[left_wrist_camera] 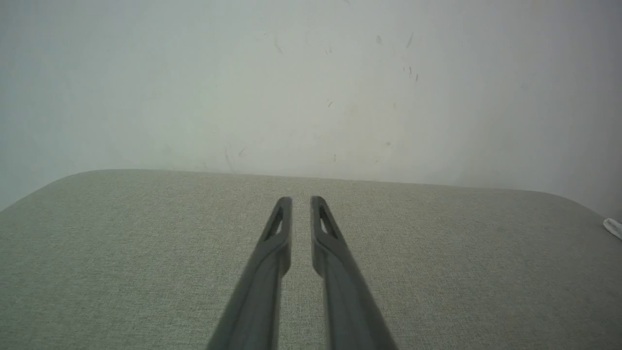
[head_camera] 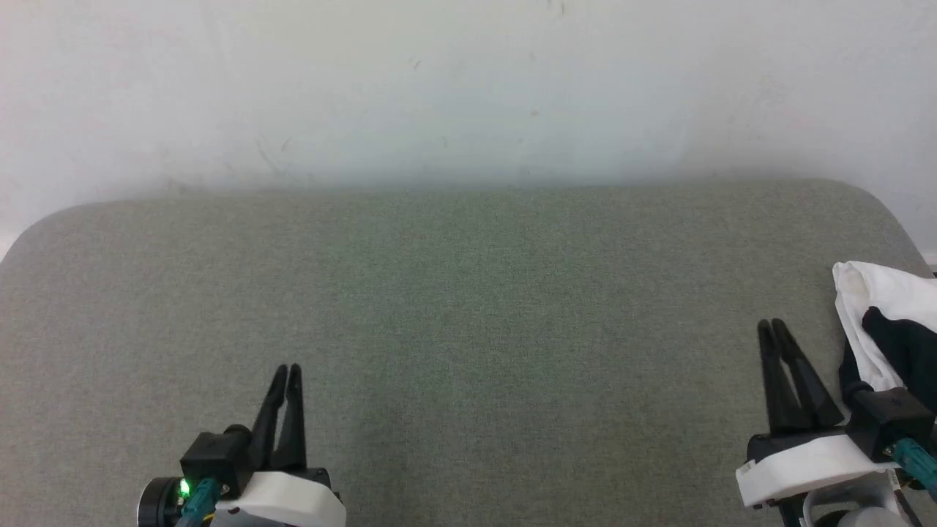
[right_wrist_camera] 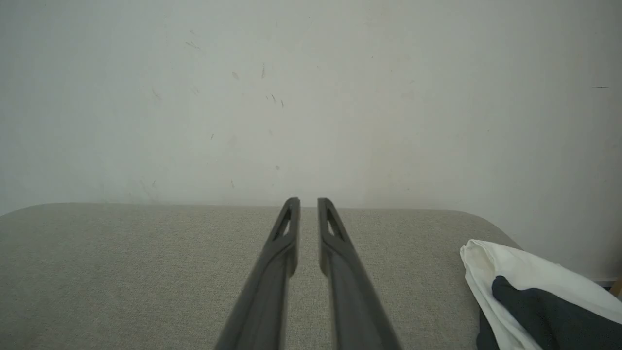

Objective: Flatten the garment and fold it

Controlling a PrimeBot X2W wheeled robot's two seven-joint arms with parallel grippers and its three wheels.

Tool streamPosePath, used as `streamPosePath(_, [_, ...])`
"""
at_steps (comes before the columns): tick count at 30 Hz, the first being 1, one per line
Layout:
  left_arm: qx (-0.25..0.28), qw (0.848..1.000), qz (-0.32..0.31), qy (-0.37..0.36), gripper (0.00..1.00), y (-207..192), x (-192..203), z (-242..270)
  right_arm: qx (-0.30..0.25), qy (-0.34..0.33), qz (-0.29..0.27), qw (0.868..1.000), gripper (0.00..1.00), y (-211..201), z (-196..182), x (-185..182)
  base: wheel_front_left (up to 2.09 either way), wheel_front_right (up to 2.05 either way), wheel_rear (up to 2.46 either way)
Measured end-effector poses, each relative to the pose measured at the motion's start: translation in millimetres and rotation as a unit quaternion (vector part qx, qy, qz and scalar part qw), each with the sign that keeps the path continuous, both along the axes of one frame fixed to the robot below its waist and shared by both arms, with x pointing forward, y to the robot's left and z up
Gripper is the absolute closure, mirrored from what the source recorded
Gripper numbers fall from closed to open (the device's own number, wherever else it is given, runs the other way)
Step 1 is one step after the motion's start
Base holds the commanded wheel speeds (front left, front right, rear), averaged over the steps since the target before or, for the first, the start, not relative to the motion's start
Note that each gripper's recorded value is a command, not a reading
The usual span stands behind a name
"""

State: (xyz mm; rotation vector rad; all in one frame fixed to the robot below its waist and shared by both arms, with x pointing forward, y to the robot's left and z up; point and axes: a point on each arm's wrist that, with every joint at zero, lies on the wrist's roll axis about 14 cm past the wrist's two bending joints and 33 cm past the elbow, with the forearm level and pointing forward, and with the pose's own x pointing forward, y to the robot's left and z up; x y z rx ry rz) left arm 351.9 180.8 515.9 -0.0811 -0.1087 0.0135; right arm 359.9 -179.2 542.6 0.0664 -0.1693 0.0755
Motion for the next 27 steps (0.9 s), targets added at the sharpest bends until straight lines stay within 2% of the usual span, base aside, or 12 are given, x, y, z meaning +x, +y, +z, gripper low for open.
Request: streamPosePath(27, [0.005,1.0,-0.003,0.012,1.0,-1.5,1.9,-2.3,-0.006,0.013,0.001,1.0,1.0,0.7,-4.4,0.9,0.0,0.0,0.0])
